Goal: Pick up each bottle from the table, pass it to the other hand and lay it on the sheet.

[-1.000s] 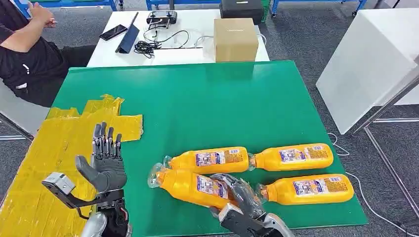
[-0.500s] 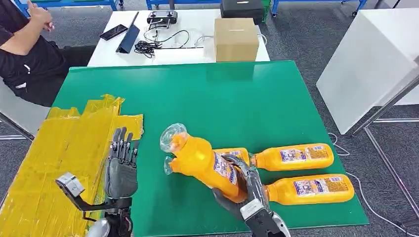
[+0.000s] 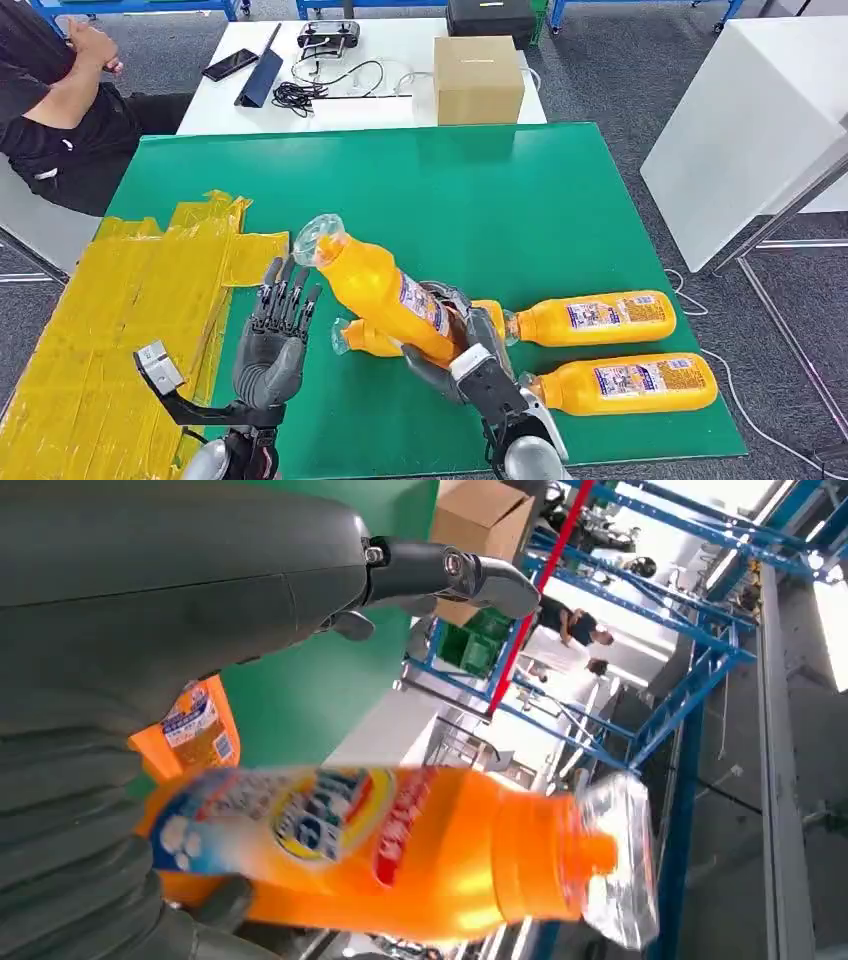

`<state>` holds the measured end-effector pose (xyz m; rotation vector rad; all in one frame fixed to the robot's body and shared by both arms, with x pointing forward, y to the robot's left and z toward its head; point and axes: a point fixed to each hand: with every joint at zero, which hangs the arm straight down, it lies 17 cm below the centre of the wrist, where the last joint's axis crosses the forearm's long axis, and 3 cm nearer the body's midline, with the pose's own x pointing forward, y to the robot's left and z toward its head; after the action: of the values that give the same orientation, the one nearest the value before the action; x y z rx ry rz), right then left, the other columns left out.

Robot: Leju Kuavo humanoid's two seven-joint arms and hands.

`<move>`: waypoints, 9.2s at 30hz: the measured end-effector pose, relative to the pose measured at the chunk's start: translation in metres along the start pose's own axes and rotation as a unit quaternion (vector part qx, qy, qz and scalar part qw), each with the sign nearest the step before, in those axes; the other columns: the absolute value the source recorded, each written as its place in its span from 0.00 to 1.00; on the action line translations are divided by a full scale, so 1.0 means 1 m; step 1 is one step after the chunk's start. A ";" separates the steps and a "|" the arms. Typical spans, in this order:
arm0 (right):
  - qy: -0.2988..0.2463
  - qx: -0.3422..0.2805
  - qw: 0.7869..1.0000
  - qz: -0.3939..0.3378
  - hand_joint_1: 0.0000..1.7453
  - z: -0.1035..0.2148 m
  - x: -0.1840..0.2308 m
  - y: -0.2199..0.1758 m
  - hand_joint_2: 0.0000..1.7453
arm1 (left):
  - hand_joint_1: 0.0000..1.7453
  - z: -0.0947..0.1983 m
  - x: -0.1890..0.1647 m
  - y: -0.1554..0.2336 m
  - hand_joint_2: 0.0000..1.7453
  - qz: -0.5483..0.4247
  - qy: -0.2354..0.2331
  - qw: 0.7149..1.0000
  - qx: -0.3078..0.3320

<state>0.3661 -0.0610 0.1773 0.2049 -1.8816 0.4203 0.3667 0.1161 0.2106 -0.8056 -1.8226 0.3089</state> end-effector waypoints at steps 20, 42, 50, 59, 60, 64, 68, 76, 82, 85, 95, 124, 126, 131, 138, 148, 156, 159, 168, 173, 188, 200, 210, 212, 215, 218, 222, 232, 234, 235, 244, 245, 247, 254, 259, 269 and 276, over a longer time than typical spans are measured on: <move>0.023 0.139 0.989 0.043 1.00 -0.003 -0.013 0.075 1.00 | 0.00 0.003 -0.007 0.001 1.00 0.015 0.016 1.000 -0.015; 0.012 0.222 0.974 0.049 1.00 -0.004 -0.005 0.108 1.00 | 0.25 0.002 -0.013 0.006 1.00 -0.002 0.028 0.999 -0.027; 0.015 0.232 0.971 0.056 1.00 -0.005 -0.008 0.109 1.00 | 0.25 0.002 -0.017 0.007 1.00 -0.015 0.033 0.999 -0.039; 0.016 0.236 0.970 0.056 1.00 -0.004 -0.009 0.110 1.00 | 1.00 0.002 -0.018 0.009 1.00 -0.015 0.033 0.999 -0.038; 0.016 0.236 0.970 0.056 1.00 -0.004 -0.009 0.110 1.00 | 1.00 0.003 -0.018 0.009 1.00 -0.015 0.033 0.999 -0.039; 0.017 0.238 0.970 0.055 1.00 -0.003 -0.009 0.111 1.00 | 1.00 0.003 -0.018 0.010 1.00 -0.015 0.031 0.999 -0.040; 0.018 0.238 0.970 0.054 1.00 -0.003 -0.009 0.111 1.00 | 1.00 0.003 -0.017 0.010 1.00 -0.017 0.029 0.999 -0.039; 0.017 0.194 0.978 0.078 0.00 -0.002 -0.015 0.098 0.00 | 1.00 -0.004 -0.008 0.046 1.00 -0.198 -0.013 0.979 0.052; 0.006 0.093 0.994 0.054 0.00 0.012 -0.007 0.054 0.00 | 1.00 -0.002 0.059 0.071 1.00 -0.436 -0.125 0.879 0.147; 0.006 0.068 0.997 0.047 0.00 0.019 -0.005 0.039 0.00 | 1.00 -0.001 0.083 0.068 1.00 -0.504 -0.162 0.834 0.154; 0.027 0.011 0.999 0.032 0.00 0.035 -0.011 0.000 0.00 | 1.00 0.007 0.136 0.065 1.00 -0.692 -0.219 0.671 0.152; 0.025 0.031 0.999 0.018 0.00 0.028 -0.005 -0.003 0.00 | 1.00 -0.004 0.029 0.112 1.00 -0.868 -0.041 0.495 0.008; 0.025 0.036 0.999 0.017 0.00 0.025 -0.004 -0.003 0.00 | 1.00 -0.001 0.008 0.133 1.00 -0.876 -0.004 0.482 -0.006; 0.021 0.038 0.999 0.018 0.00 0.019 -0.001 -0.002 0.00 | 1.00 0.010 -0.019 0.173 1.00 -0.881 0.049 0.470 -0.026; 0.022 0.047 0.998 0.020 0.00 0.016 -0.001 0.001 0.00 | 1.00 0.014 -0.030 0.189 1.00 -0.884 0.073 0.461 -0.041; 0.033 0.055 0.997 0.032 0.00 0.016 -0.006 0.006 0.00 | 0.00 0.017 -0.033 0.217 0.00 -0.907 0.113 0.405 -0.034; 0.039 0.056 0.997 0.036 0.00 0.016 -0.009 0.006 0.00 | 0.00 0.016 -0.034 0.227 0.00 -0.912 0.125 0.389 -0.038; 0.042 0.057 0.997 0.038 0.00 0.016 -0.010 0.006 0.00 | 0.00 0.017 -0.033 0.228 0.00 -0.913 0.125 0.386 -0.035; 0.078 0.040 0.992 0.095 0.00 0.018 -0.029 -0.002 1.00 | 0.00 0.015 -0.023 0.229 0.00 -0.915 0.116 0.387 -0.011; 0.096 0.039 0.989 0.109 0.00 0.020 -0.039 -0.004 1.00 | 0.00 0.008 0.004 0.210 0.00 -0.899 0.065 0.431 0.045; 0.134 0.016 0.980 0.146 0.00 0.039 -0.062 -0.017 1.00 | 0.00 0.009 0.110 0.128 0.00 -0.621 -0.145 0.726 0.258; 0.192 0.000 0.939 0.287 0.00 -0.003 -0.093 -0.038 1.00 | 0.00 0.023 0.108 0.095 0.00 -0.349 -0.193 0.871 0.287; 0.221 0.021 0.921 0.320 0.00 -0.033 -0.116 -0.033 1.00 | 0.00 0.019 0.101 0.087 0.00 -0.333 -0.185 0.883 0.273; 0.227 0.023 0.917 0.326 0.00 -0.036 -0.119 -0.034 1.00 | 0.00 0.018 0.101 0.087 0.00 -0.333 -0.186 0.883 0.272; 0.234 0.028 0.912 0.335 0.00 -0.042 -0.123 -0.035 1.00 | 0.00 0.016 0.101 0.086 0.00 -0.327 -0.186 0.887 0.267; 0.241 0.037 0.909 0.339 0.00 -0.047 -0.129 -0.033 1.00 | 0.00 0.015 0.101 0.085 0.00 -0.323 -0.187 0.889 0.265; 0.261 0.061 0.902 0.339 0.00 -0.049 -0.143 -0.026 1.00 | 0.00 0.012 0.102 0.084 0.00 -0.319 -0.190 0.890 0.263; 0.330 0.115 0.863 0.364 0.00 -0.040 -0.178 -0.018 1.00 | 0.00 0.003 0.101 0.078 0.00 -0.311 -0.185 0.897 0.254; 0.348 0.142 0.847 0.376 0.00 -0.035 -0.188 -0.015 1.00 | 0.00 0.001 0.101 0.076 0.00 -0.307 -0.186 0.899 0.252; 0.355 0.160 0.837 0.385 0.00 -0.030 -0.195 -0.012 1.00 | 0.00 0.000 0.101 0.075 0.00 -0.305 -0.186 0.900 0.250; 0.371 0.208 0.807 0.410 1.00 -0.027 -0.206 -0.006 1.00 | 0.00 -0.011 0.107 0.068 0.00 -0.297 -0.196 0.903 0.243; 0.372 0.209 0.806 0.410 1.00 -0.026 -0.207 -0.005 1.00 | 0.00 -0.012 0.107 0.068 0.00 -0.296 -0.196 0.903 0.243; 0.373 0.209 0.806 0.409 1.00 -0.027 -0.207 -0.005 1.00 | 0.00 -0.013 0.108 0.068 0.00 -0.294 -0.197 0.903 0.243; 0.371 0.202 0.821 0.383 1.00 -0.029 -0.205 -0.002 1.00 | 0.00 -0.016 0.094 0.074 0.00 -0.246 -0.163 0.924 0.245; 0.351 0.176 0.852 0.346 1.00 -0.037 -0.195 0.002 1.00 | 0.00 -0.020 0.065 0.077 0.00 -0.162 -0.098 0.956 0.222; 0.263 0.108 0.923 0.259 1.00 -0.042 -0.153 0.012 1.00 | 0.00 0.005 0.037 0.098 0.00 -0.088 -0.034 0.970 0.225; 0.228 0.087 0.938 0.246 1.00 -0.044 -0.138 0.009 1.00 | 0.00 0.008 0.034 0.102 1.00 -0.071 -0.025 0.971 0.226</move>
<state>0.4494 -0.0448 0.0592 -0.2401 -1.4191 0.8961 0.3910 0.2145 0.1753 -0.3496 -1.7522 0.6278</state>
